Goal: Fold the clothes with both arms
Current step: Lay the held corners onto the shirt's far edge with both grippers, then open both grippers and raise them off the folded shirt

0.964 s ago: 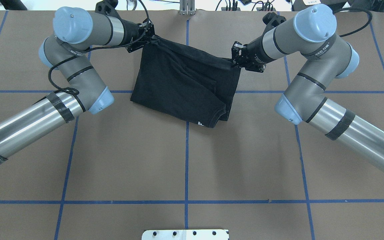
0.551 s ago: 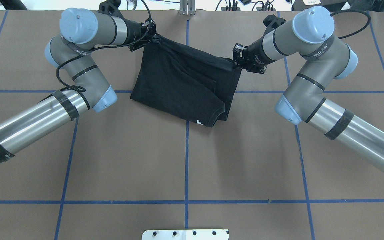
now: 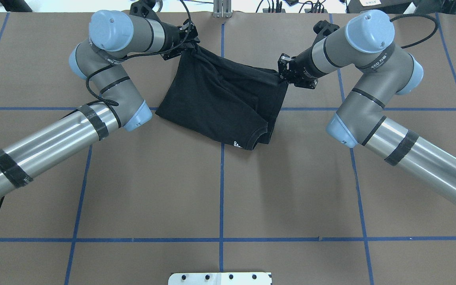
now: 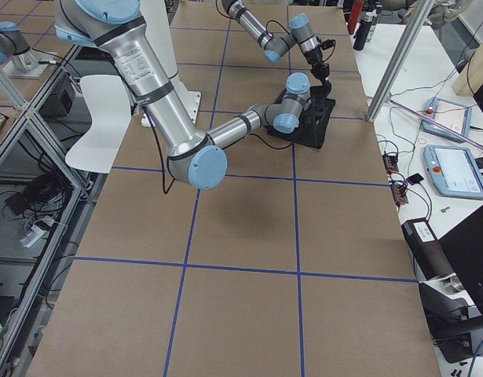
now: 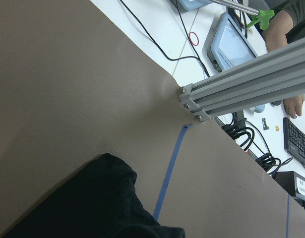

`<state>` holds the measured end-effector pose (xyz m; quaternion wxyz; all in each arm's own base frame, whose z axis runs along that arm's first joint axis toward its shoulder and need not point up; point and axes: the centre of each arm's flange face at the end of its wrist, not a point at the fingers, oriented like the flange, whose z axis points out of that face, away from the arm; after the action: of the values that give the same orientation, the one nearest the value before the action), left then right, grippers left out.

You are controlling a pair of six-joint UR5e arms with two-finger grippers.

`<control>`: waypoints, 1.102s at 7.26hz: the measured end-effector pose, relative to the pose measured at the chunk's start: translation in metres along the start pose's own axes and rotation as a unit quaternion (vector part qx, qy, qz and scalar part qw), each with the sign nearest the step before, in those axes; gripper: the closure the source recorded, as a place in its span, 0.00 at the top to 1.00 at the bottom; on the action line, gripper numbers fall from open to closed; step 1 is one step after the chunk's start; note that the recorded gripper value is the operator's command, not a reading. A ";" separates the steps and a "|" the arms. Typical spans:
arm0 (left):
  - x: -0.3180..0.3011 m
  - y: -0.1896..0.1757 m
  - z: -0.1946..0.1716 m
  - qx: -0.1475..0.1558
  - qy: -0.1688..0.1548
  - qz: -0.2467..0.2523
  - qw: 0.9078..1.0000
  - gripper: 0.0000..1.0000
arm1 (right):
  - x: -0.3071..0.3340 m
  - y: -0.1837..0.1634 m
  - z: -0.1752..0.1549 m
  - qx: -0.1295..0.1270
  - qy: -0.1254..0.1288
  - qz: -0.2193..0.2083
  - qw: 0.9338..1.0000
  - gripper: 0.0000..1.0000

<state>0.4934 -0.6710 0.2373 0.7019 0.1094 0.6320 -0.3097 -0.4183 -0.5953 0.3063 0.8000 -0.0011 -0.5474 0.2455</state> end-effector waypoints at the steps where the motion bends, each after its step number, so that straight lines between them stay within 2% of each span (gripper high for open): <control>1: 0.002 0.002 0.001 0.004 0.002 -0.001 1.000 1.00 | -0.003 -0.003 -0.002 0.003 -0.002 0.003 1.000 0.99; 4: 0.003 -0.020 -0.010 0.012 0.003 -0.001 1.000 1.00 | -0.014 -0.016 -0.016 0.010 -0.011 0.008 1.000 1.00; 5: -0.003 -0.028 -0.023 -0.002 0.003 0.001 1.000 1.00 | -0.019 -0.014 -0.017 0.010 -0.014 0.003 1.000 1.00; 6: -0.013 -0.034 -0.041 -0.023 0.003 0.003 1.000 1.00 | -0.024 -0.009 -0.015 0.008 -0.016 -0.020 1.000 1.00; 7: -0.027 -0.036 -0.059 -0.039 0.004 0.010 0.999 1.00 | -0.028 -0.002 -0.011 0.006 -0.016 -0.075 0.997 0.97; 8: -0.040 -0.038 -0.071 -0.044 0.003 0.023 0.999 1.00 | -0.028 0.003 -0.006 0.003 -0.014 -0.132 0.991 0.95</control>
<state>0.4131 -0.6500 0.2722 0.7109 0.0938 0.6448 -0.2647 -0.4220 -0.6026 0.2785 0.8178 0.0770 -0.5529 0.1396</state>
